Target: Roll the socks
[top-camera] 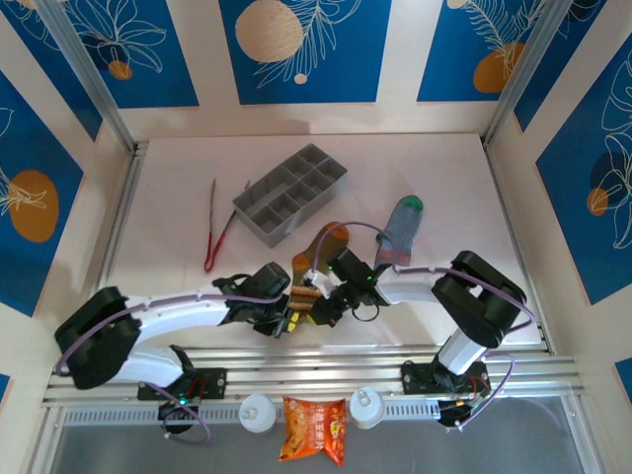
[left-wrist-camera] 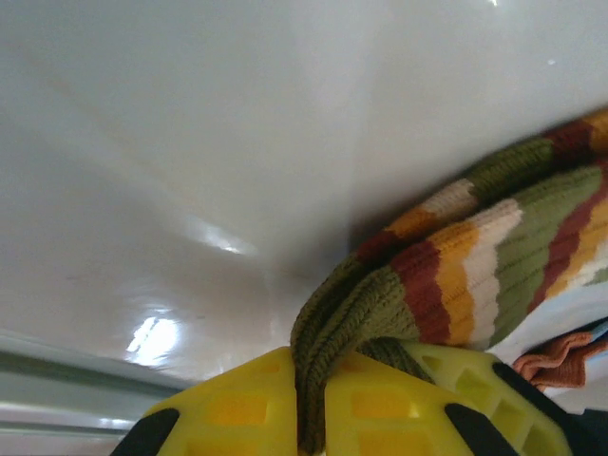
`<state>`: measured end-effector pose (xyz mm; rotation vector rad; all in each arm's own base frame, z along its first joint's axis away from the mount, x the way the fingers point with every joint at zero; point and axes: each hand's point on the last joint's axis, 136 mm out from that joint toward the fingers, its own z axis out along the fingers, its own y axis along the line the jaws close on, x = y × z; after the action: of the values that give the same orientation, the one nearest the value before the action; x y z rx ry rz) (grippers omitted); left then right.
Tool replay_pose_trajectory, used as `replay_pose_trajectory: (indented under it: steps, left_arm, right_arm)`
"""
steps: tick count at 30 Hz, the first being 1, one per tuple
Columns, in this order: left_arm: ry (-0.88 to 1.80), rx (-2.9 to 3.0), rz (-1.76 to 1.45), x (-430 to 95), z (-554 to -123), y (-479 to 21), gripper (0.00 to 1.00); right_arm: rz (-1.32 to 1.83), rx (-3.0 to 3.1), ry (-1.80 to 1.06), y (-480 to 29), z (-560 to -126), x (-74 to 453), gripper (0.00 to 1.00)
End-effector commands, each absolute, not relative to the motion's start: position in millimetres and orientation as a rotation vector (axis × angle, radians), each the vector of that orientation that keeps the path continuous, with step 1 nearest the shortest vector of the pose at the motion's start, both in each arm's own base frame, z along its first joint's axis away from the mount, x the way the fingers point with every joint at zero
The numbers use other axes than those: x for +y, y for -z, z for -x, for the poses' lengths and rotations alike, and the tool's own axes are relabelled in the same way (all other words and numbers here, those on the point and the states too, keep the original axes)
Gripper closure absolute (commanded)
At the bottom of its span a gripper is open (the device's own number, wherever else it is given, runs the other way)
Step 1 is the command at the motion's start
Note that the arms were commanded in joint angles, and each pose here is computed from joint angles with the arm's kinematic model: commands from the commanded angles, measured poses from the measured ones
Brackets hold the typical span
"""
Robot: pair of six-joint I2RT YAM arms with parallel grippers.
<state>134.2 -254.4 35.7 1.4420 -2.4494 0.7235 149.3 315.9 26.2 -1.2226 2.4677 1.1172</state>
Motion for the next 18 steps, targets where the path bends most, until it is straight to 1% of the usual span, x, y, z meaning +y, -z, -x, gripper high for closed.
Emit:
replay_pose_trajectory:
  steps: [1, 7, 11, 12, 15, 18]
  left_arm:
    - [-0.517, -2.300, -1.705, -223.8, -110.3, -17.3, 0.88]
    - [-0.545, -2.255, -1.733, -243.9, -123.1, -6.5, 0.88]
    - [-0.537, -2.242, -1.776, -247.7, -129.9, -4.6, 0.89]
    - [-0.528, -2.243, -1.789, -246.5, -131.1, -5.4, 0.90]
    - [-0.493, -2.256, -1.815, -242.0, -132.0, -10.0, 0.93]
    - [-0.455, -2.260, -1.825, -238.2, -129.6, -12.2, 0.95]
  right_arm:
    - [1.365, 2.478, -1.096, -19.9, -140.3, 310.7, 1.00]
    - [1.306, 2.514, -1.152, -25.5, -133.7, 310.9, 1.00]
    - [1.229, 2.541, -1.193, -29.4, -129.6, 307.7, 1.00]
    - [1.217, 2.547, -1.197, -29.7, -128.9, 306.6, 0.99]
    - [1.201, 2.538, -1.191, -32.3, -127.4, 303.6, 0.87]
    - [1.195, 2.485, -1.152, -36.1, -127.1, 298.3, 0.71]
